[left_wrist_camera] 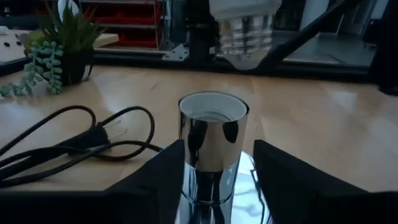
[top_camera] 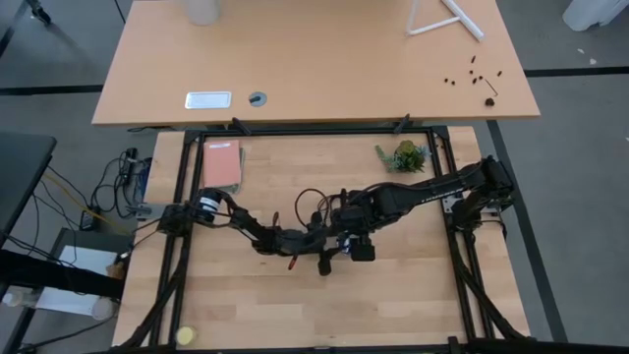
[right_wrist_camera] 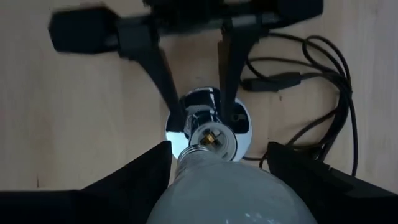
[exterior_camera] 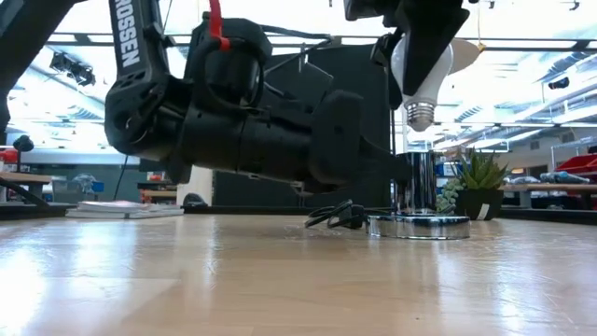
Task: Screw lightbulb
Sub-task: Insert the white lightbulb into the silver lamp
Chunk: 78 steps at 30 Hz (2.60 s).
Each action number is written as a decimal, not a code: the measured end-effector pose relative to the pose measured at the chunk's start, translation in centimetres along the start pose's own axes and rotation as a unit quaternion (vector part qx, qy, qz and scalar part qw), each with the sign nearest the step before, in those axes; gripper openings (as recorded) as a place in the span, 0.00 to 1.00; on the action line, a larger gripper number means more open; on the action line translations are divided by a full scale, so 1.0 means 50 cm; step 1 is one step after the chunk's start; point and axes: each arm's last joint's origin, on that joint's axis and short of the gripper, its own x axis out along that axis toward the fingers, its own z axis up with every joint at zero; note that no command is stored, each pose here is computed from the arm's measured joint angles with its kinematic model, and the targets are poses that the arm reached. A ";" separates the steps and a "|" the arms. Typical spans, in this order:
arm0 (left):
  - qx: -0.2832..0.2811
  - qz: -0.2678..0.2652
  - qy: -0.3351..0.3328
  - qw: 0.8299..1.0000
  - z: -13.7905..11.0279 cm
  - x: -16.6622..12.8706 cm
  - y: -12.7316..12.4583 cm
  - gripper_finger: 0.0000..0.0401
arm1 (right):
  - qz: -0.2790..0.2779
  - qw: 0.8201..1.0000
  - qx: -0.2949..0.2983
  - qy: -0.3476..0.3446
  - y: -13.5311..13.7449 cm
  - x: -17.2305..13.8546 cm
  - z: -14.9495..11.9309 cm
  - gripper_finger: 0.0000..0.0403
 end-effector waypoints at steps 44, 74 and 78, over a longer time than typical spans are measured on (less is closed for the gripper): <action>0.027 -0.044 0.041 0.998 -0.020 0.081 -0.029 0.49 | 0.042 0.980 -0.196 0.002 0.011 0.042 -0.015 0.66; 0.041 -0.091 0.005 0.995 -0.004 0.086 -0.020 0.49 | 0.056 0.936 -0.346 -0.025 0.057 0.050 -0.023 0.67; 0.044 -0.094 0.002 0.995 -0.007 0.084 -0.025 0.49 | 0.041 0.936 -0.350 -0.019 0.061 0.062 -0.032 0.65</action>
